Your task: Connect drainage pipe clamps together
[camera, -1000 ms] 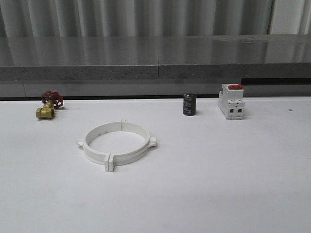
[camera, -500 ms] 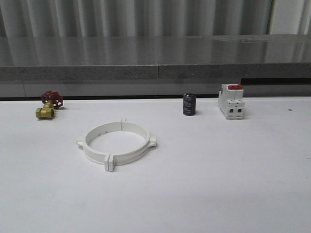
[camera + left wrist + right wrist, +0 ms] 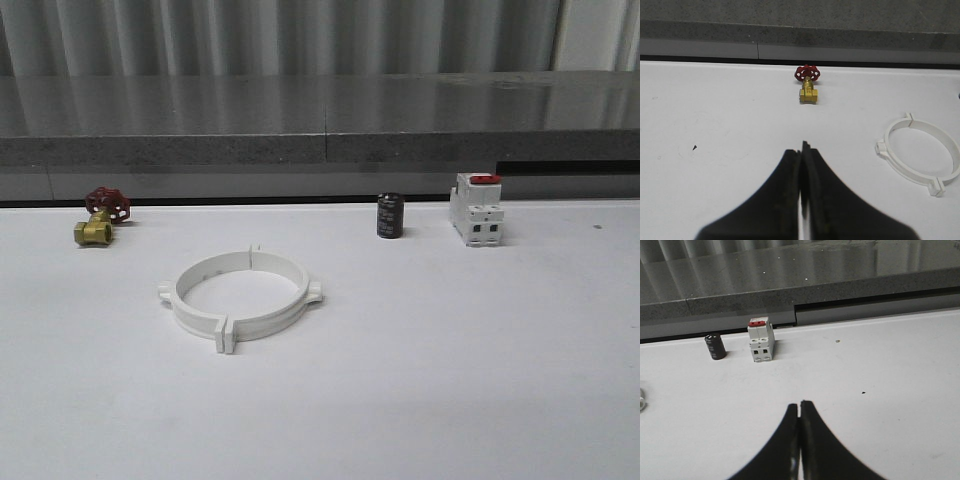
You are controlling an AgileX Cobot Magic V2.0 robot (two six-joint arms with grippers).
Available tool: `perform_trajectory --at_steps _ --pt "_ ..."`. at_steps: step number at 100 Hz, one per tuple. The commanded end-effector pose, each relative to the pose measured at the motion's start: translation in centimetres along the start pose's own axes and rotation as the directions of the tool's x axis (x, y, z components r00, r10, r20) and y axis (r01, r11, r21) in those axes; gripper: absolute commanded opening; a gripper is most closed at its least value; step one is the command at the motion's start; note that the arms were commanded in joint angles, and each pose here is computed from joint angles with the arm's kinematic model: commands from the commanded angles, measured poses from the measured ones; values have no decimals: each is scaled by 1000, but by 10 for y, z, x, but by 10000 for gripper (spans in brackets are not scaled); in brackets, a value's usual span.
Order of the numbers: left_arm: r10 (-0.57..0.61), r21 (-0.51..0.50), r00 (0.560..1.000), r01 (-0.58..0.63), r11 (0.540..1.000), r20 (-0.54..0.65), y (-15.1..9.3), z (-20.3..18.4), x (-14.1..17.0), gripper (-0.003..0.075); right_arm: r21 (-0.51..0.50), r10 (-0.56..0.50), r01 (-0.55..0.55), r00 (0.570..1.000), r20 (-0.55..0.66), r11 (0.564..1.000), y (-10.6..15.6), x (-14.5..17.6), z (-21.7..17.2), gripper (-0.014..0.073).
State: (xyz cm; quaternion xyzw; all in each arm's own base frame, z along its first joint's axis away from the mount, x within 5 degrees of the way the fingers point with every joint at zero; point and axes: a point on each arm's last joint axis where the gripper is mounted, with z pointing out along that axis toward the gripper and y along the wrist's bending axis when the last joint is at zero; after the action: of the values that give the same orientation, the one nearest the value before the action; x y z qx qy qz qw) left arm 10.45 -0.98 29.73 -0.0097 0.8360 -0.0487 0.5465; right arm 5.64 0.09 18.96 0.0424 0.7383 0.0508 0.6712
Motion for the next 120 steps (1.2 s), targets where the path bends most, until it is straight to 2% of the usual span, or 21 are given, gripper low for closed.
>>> perform_trajectory --at_steps 1,120 --pt "-5 23 995 2 1000 101 -3 -3 -15 -20 -14 -1 3 992 128 1000 2 -15 -3 -67" --pt "1 24 993 -4 1000 120 -3 -5 -16 -20 -14 -1 3 992 128 1000 2 -15 -3 -67"
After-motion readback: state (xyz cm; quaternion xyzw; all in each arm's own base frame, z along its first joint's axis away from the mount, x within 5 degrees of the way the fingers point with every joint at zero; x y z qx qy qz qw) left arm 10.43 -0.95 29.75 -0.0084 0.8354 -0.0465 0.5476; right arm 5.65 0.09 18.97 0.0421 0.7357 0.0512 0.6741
